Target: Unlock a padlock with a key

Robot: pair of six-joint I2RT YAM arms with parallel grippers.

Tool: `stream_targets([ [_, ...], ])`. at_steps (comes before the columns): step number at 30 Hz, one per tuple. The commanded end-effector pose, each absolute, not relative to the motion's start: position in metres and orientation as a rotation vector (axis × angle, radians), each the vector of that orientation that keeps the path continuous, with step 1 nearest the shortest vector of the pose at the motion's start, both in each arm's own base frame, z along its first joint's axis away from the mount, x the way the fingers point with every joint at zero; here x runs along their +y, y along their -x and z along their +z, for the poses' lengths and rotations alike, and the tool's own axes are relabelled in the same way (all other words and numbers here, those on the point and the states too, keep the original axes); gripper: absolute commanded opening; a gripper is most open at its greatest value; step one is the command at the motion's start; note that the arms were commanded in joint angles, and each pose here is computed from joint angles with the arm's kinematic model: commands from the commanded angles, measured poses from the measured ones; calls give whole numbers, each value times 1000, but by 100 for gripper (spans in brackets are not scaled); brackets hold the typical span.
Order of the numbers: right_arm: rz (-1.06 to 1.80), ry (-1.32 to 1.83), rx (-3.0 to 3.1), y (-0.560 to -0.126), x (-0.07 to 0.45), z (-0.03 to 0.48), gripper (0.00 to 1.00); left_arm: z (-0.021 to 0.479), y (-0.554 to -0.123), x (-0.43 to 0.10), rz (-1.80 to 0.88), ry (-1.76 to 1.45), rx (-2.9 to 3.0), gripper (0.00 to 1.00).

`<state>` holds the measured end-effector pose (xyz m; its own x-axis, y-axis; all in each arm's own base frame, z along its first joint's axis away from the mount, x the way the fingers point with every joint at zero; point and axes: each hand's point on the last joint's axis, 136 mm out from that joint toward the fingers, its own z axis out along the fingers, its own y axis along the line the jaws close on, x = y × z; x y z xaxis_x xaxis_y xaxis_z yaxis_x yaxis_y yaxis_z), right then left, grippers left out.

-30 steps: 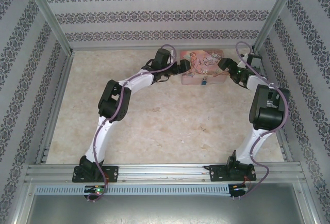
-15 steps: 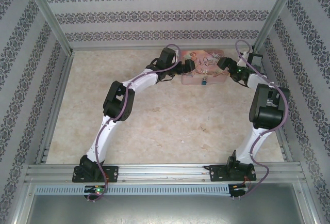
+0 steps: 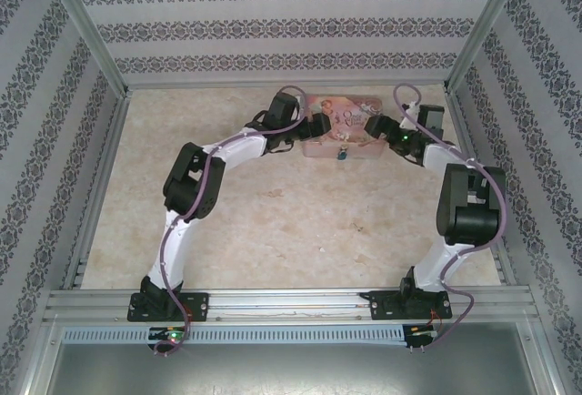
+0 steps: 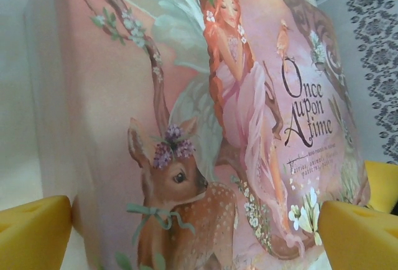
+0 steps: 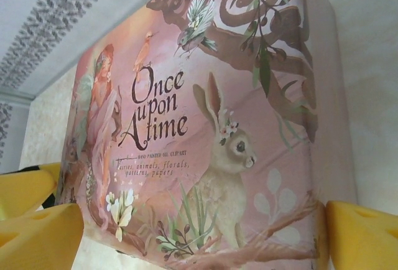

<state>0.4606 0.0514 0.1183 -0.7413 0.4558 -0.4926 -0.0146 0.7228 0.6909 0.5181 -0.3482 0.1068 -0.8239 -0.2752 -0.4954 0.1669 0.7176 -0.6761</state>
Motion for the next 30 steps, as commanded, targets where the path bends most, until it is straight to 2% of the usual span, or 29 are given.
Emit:
stream_targets([
  [1,1125,-163,2257,-430,121,136,96,154,-483,-377,-1171,-53,2234,100],
  [16,1125,-5,2357,-343,219,125,96,136,-391,-293,-1029,93,2279,100],
  [22,1120,70,2408,-303,252,118,96,138,-372,-270,-968,115,2279,99],
  [30,1067,104,2454,-269,264,106,96,129,-362,-242,-883,176,2294,99],
])
